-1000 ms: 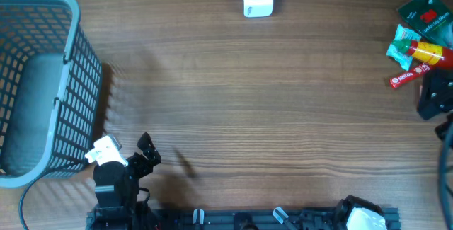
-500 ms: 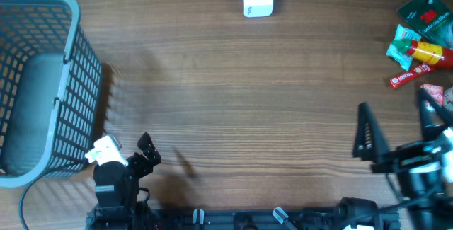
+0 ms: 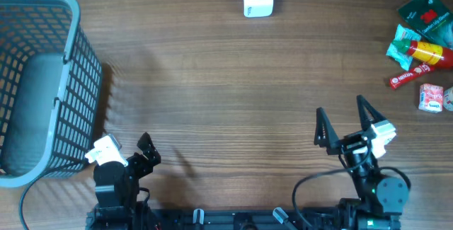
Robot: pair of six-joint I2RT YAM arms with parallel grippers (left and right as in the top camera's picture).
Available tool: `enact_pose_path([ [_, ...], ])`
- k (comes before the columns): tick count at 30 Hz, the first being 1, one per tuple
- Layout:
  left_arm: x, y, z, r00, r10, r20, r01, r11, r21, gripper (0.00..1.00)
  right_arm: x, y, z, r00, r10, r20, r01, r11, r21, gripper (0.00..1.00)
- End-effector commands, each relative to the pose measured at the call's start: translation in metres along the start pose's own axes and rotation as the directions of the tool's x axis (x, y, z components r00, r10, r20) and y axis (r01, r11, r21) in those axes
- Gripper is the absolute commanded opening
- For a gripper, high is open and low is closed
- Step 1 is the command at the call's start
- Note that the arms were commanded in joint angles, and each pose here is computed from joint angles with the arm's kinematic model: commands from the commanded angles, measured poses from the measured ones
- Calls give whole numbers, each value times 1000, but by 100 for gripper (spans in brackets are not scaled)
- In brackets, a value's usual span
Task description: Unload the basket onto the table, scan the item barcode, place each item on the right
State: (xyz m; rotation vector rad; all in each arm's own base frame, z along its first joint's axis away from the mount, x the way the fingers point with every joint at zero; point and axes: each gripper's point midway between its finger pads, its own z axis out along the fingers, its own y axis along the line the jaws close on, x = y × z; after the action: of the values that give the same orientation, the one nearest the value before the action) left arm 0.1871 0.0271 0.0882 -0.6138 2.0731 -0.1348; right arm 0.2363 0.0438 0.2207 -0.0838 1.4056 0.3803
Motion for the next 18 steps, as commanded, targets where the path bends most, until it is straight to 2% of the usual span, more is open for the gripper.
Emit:
enact_pose_path([
  [1,-1,2,0,1000,0,8,0,1000,-8,100,9,-9,-1,998,57,-18,-56,997,50,100],
  [3,-1,2,0,1000,0,8,0,1000,-8,100,19,-11,-2,995,78,-58,-75,995,60,100],
  [5,-1,2,0,1000,0,8,0,1000,-8,100,38,-15,-4,978,167,-125,-156,983,94,100],
  [18,-1,2,0,1000,0,8,0,1000,-8,100,38,-16,-4,978,167,-126,-155,983,98,100],
])
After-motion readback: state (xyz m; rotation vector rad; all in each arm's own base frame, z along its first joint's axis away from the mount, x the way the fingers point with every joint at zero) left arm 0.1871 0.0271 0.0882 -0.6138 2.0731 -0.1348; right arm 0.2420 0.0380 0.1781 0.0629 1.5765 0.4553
